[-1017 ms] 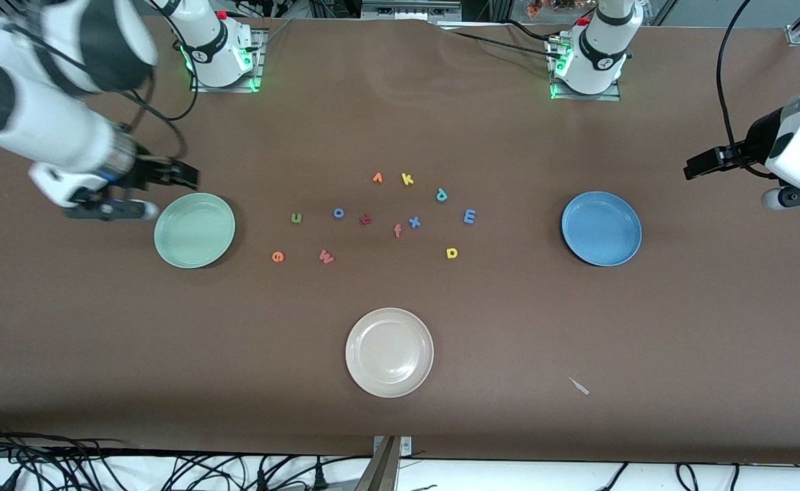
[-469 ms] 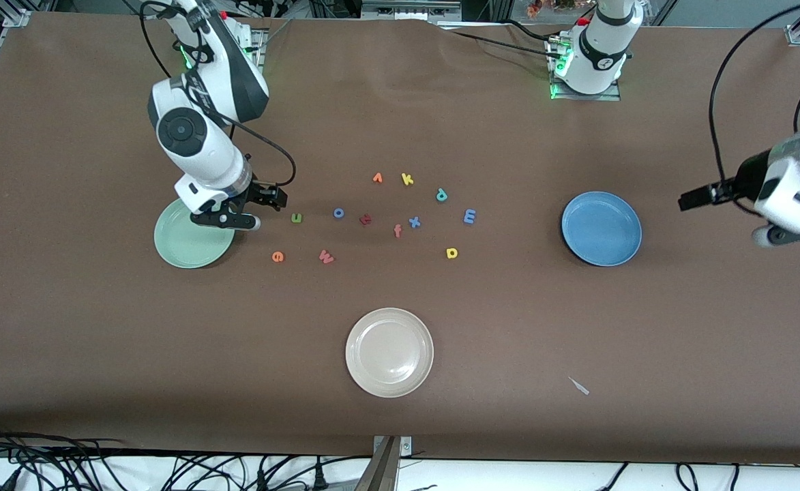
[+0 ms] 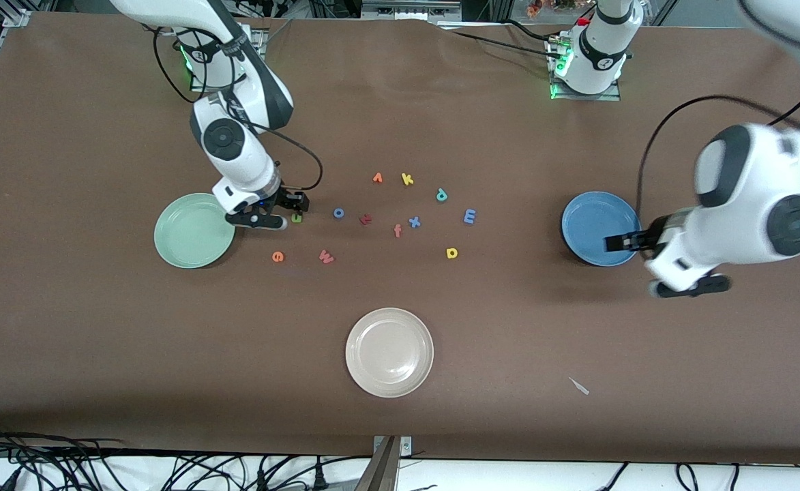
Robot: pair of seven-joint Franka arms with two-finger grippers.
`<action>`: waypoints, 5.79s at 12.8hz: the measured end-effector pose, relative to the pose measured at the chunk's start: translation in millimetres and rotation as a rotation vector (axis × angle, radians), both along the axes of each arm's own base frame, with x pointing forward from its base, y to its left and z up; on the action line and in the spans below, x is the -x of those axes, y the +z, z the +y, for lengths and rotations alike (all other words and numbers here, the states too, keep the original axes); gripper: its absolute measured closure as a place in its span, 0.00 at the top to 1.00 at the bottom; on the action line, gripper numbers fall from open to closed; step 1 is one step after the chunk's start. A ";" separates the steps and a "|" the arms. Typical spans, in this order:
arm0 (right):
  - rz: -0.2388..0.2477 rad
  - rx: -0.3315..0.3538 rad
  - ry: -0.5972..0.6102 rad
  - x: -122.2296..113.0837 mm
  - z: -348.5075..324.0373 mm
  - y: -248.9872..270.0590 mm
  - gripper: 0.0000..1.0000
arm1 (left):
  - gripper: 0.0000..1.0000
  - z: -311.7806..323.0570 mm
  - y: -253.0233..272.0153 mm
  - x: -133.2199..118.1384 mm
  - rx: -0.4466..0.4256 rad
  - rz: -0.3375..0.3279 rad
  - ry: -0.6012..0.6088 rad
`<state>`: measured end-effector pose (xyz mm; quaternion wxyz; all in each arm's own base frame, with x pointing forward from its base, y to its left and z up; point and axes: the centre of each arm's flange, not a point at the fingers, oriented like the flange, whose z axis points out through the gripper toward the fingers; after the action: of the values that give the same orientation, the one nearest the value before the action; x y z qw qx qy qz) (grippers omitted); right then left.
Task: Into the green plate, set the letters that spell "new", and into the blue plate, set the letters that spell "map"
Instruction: 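Grasp the green n with the right gripper while the left gripper reaches the letters, then place the green n on the green plate while the left gripper grasps yellow a, then drop the yellow a on the blue plate while the right gripper grasps pink M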
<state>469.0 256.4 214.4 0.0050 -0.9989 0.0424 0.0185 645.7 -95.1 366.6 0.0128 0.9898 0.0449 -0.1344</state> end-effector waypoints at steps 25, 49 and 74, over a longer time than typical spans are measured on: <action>0.029 0.138 0.194 -74.9 -123.3 65.1 0.25 | 0.76 -293.1 -196.1 74.0 -0.023 -0.108 0.194; -0.008 0.082 0.477 -126.9 21.1 52.1 1.00 | 0.29 -184.4 -157.0 36.9 -0.069 0.104 -0.044; -0.009 0.082 0.611 -105.6 95.3 -33.2 0.28 | 1.00 -70.4 -123.9 131.7 0.133 0.021 -0.361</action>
<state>574.6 351.7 181.3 -0.0408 -0.9648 -0.2594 0.0132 514.0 -165.5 242.7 0.0533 0.9774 -0.1420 -0.1474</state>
